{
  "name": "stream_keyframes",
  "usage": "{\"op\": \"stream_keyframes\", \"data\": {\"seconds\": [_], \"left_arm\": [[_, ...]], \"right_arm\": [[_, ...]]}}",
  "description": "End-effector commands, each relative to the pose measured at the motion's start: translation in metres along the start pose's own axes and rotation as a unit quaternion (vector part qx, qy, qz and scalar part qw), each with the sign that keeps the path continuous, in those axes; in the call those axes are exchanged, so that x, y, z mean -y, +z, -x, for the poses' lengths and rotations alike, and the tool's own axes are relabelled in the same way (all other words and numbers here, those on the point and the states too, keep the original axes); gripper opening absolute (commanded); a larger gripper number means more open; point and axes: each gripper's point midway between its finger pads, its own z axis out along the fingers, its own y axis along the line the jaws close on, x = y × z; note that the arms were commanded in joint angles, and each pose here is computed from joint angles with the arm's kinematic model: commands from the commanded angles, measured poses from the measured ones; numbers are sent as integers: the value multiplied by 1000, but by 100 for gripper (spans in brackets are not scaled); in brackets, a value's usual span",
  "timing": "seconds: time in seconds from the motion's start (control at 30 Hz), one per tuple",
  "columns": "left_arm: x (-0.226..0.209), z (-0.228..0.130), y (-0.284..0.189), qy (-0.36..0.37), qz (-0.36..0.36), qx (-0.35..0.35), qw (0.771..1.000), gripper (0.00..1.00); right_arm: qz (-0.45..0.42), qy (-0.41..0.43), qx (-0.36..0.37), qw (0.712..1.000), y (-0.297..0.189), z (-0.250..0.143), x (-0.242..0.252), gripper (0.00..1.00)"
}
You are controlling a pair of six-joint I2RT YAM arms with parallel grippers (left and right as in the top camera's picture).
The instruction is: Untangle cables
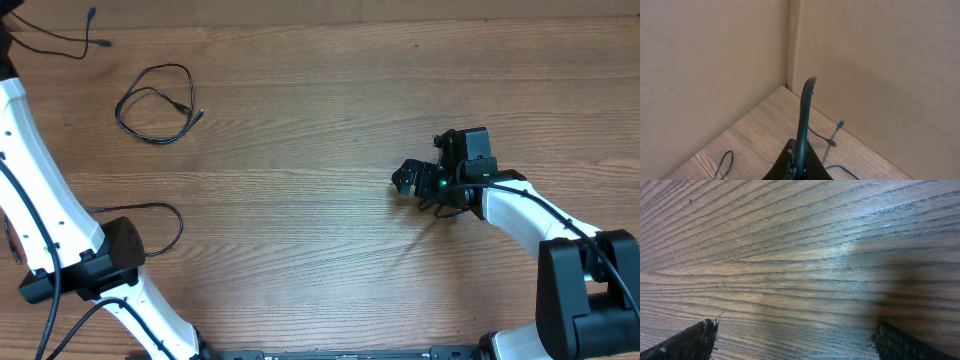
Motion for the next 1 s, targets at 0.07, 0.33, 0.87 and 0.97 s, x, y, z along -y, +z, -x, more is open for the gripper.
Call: {"op": "stream_keyframes", "data": {"seconds": [0.07,0.33,0.87,0.97], "left_arm": [[-20,-1,7,-12,18,-6,1000,4],[-32,-34,42,-5,41,-61,997,4],[-20,-48,86,-8,25,-61,998,4],[-19,-44,92,-10,23,-51,998,4]], "right_arm": [[-37,19,-32,999,15,-20,24,100],[-37,20,-33,999,15,-21,24,100],[-37,19,-32,999,15,-20,24,100],[-37,19,-32,999,15,-20,24,100]]}}
